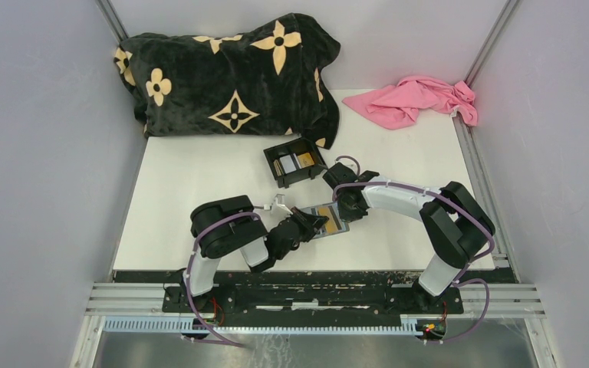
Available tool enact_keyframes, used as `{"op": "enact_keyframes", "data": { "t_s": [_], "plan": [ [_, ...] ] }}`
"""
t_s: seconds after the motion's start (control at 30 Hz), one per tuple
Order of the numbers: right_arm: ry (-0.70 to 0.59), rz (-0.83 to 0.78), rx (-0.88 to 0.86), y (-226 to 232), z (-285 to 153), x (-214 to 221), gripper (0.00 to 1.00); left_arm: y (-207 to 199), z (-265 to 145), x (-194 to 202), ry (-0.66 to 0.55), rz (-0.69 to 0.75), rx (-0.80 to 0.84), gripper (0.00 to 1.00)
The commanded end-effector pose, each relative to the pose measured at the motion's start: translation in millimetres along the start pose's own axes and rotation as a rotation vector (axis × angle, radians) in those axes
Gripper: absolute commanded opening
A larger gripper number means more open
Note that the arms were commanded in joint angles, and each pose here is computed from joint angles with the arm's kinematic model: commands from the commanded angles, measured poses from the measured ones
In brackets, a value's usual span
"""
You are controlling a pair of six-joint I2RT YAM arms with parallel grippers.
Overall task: Put the credit cards into the card holder
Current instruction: Insert the credit card into the card holder.
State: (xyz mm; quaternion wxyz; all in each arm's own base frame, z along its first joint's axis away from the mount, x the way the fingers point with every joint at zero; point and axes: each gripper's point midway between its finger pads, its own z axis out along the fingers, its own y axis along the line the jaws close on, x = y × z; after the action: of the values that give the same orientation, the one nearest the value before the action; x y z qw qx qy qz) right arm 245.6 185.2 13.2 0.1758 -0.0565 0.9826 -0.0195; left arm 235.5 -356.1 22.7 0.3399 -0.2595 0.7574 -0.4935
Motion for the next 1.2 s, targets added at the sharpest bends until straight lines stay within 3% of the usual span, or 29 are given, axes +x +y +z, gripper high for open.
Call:
{"op": "enact_keyframes", "data": {
  "t_s": [0.0,0.2,0.5,1.17],
  "plan": [
    [-0.050,0.020,-0.033,12.7,-3.6,-18.3,0.14,4.9,2.9,21.4,0.103,0.105,-0.031,0.25],
    [-0.051,0.013,-0.037,13.0,-4.9,-19.0,0.14,14.8,-4.4,15.1,0.100,0.149,-0.150,0.38],
    [-0.065,0.018,-0.056,17.9,-9.7,-25.6,0.15,22.3,-29.5,-6.6,0.092,0.299,-0.348,0.43],
    [-0.136,0.026,-0.116,28.7,-37.5,-48.5,0.15,-13.4,-45.1,-32.6,0.041,0.405,-0.383,0.48]
  ]
}}
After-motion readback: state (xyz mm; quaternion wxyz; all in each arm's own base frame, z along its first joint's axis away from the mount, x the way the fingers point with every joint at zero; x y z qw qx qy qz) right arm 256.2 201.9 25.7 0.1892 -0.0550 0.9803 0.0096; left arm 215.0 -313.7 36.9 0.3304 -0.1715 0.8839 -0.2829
